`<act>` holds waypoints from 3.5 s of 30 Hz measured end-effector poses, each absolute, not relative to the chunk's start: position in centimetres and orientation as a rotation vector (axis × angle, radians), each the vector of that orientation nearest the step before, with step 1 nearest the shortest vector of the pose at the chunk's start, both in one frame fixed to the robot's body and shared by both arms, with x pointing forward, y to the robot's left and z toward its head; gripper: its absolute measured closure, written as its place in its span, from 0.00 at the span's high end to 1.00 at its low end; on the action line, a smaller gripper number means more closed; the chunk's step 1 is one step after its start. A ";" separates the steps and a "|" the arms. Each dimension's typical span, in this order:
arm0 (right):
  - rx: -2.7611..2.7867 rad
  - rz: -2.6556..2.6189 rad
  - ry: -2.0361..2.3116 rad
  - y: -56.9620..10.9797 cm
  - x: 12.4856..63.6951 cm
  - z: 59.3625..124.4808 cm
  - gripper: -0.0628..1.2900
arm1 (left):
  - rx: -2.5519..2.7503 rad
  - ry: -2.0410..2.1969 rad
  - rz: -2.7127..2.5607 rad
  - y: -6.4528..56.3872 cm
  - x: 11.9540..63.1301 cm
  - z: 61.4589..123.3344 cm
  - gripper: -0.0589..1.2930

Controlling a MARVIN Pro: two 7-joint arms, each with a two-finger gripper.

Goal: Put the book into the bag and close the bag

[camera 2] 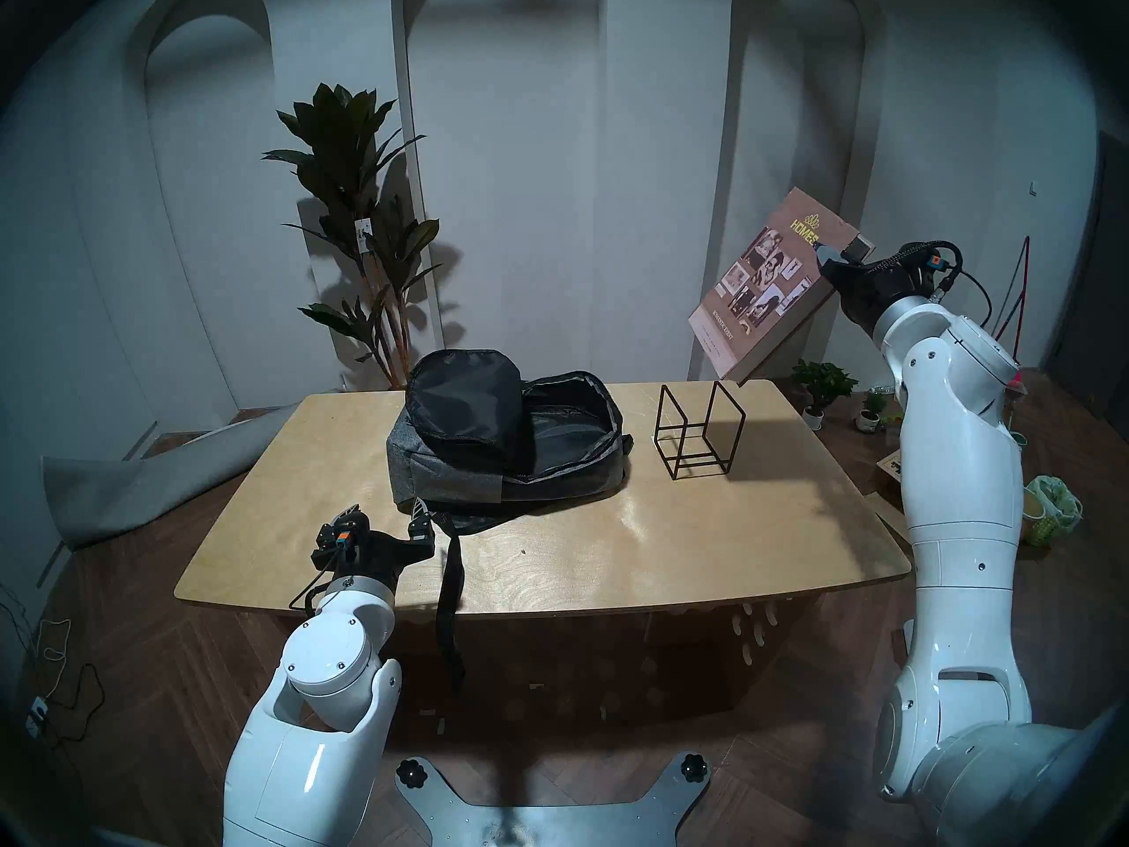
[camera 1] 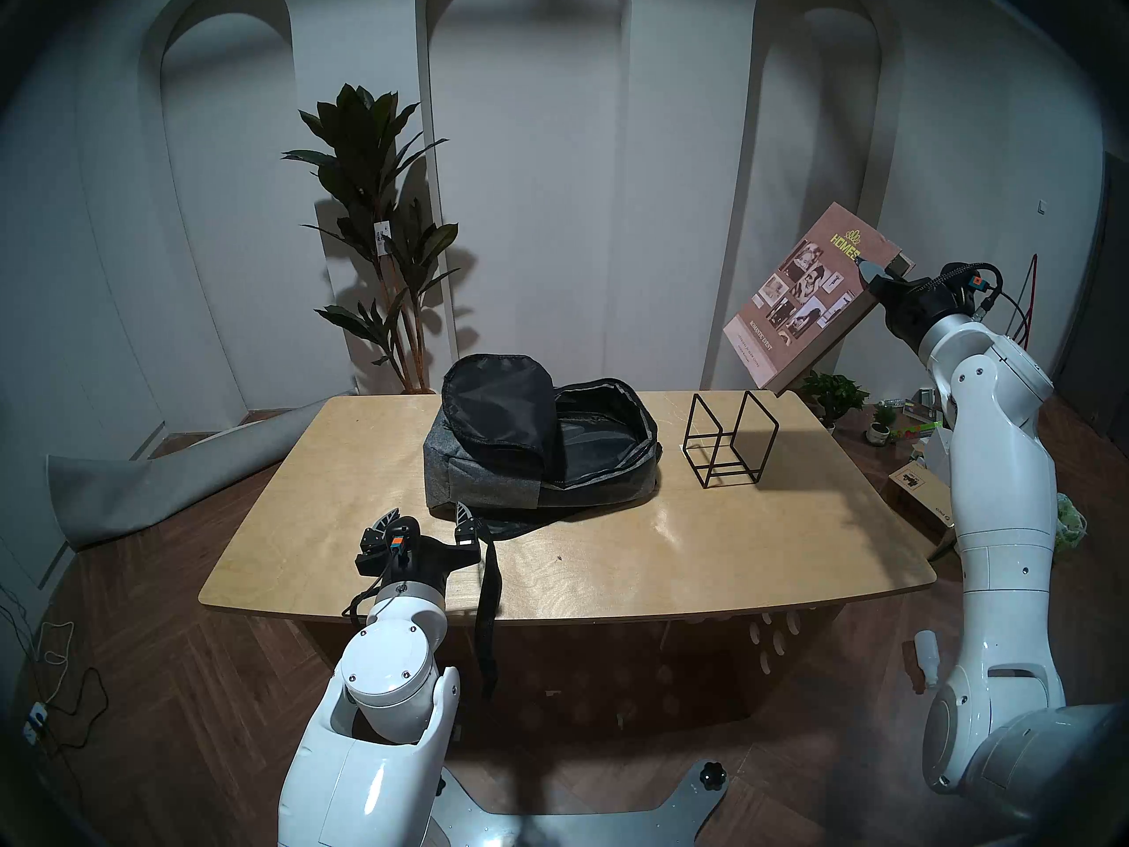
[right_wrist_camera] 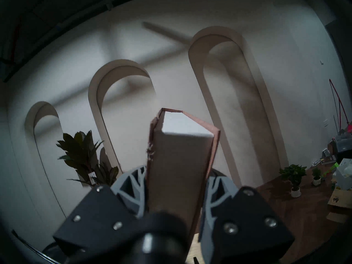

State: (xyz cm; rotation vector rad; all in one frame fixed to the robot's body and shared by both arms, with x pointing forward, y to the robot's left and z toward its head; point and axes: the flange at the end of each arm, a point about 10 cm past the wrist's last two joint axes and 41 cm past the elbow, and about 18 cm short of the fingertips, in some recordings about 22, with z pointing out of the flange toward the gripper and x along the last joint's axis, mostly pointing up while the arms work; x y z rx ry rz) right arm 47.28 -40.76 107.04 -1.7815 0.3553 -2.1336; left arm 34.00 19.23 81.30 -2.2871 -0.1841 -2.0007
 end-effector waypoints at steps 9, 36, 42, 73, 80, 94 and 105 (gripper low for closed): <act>-1.666 -2.018 0.404 -36.5 47.6 104.1 0.33 | -2.251 -0.232 -1.994 20.0 34.0 81.4 0.97; -1.701 -1.742 0.808 -21.8 51.6 96.3 0.32 | -2.072 -0.419 -1.991 25.0 33.8 82.1 0.97; -1.728 -1.741 0.821 -20.3 51.8 96.6 0.32 | -2.062 -0.433 -1.993 25.3 33.7 82.1 0.97; -1.865 -1.642 0.740 -16.5 52.8 90.3 0.32 | -2.061 -0.453 -1.973 25.5 33.6 81.8 0.97; -1.852 -1.613 0.724 -15.9 52.8 89.8 0.32 | -2.065 -0.454 -1.967 25.4 33.6 81.6 0.97; -1.858 -1.539 0.690 -14.4 52.9 87.2 0.32 | -2.064 -0.458 -1.965 25.6 33.9 81.6 0.97; -1.850 -1.509 0.667 -13.4 53.0 85.9 0.32 | -2.071 -0.460 -1.973 25.8 34.0 81.6 0.97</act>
